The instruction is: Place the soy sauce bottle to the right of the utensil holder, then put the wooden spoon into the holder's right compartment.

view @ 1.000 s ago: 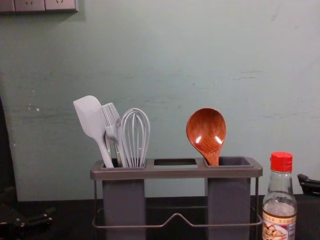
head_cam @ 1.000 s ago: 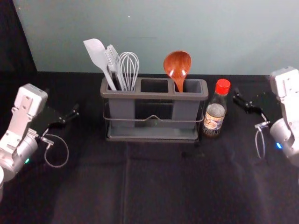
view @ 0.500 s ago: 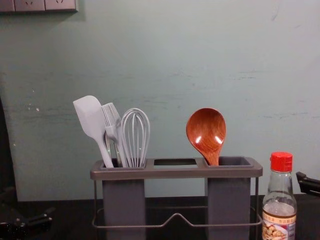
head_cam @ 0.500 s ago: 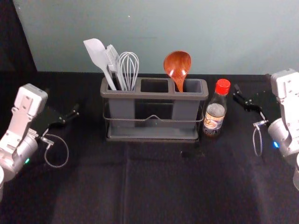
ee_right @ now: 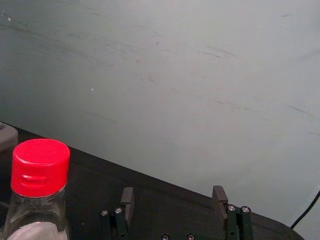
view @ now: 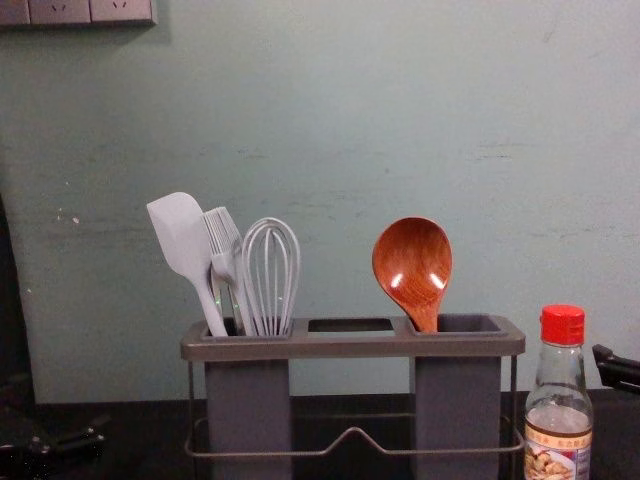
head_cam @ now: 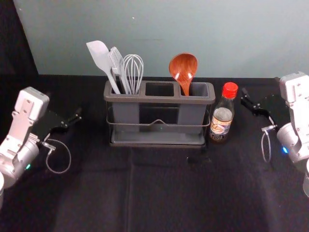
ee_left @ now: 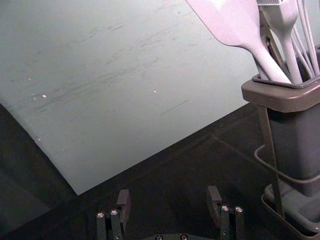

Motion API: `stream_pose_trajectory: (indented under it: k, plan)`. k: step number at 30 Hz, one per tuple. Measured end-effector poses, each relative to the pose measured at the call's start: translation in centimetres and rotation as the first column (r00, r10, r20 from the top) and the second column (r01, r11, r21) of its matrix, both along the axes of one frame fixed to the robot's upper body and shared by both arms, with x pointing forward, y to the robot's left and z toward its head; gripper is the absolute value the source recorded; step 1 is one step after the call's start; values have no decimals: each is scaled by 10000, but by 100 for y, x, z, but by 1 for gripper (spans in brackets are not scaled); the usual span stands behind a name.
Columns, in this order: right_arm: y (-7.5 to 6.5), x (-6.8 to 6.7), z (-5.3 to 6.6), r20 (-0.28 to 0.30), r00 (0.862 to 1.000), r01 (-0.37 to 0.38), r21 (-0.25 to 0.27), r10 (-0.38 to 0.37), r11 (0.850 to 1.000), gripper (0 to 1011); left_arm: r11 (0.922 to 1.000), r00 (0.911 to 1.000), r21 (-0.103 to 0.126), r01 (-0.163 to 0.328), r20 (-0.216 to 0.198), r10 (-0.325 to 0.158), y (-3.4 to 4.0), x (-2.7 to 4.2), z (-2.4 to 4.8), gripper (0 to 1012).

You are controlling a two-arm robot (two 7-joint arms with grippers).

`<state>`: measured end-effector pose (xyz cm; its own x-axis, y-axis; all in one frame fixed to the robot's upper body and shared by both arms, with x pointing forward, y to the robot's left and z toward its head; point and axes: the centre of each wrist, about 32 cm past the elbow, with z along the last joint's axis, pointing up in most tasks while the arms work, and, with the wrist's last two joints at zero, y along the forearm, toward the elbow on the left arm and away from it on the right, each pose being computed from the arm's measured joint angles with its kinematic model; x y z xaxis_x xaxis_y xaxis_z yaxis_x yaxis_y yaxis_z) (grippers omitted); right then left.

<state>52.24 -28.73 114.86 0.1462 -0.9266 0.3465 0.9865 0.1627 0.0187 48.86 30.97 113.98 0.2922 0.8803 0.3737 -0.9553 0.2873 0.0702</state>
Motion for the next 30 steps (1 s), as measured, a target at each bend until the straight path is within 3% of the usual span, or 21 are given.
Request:
stream_pose_trajectory:
  k: [30]
  plan:
    - [0, 0, 4, -5, 10000, -7, 0, 7, 10000, 1003, 10000, 10000, 0, 0, -1, 0, 0, 0, 0, 1005]
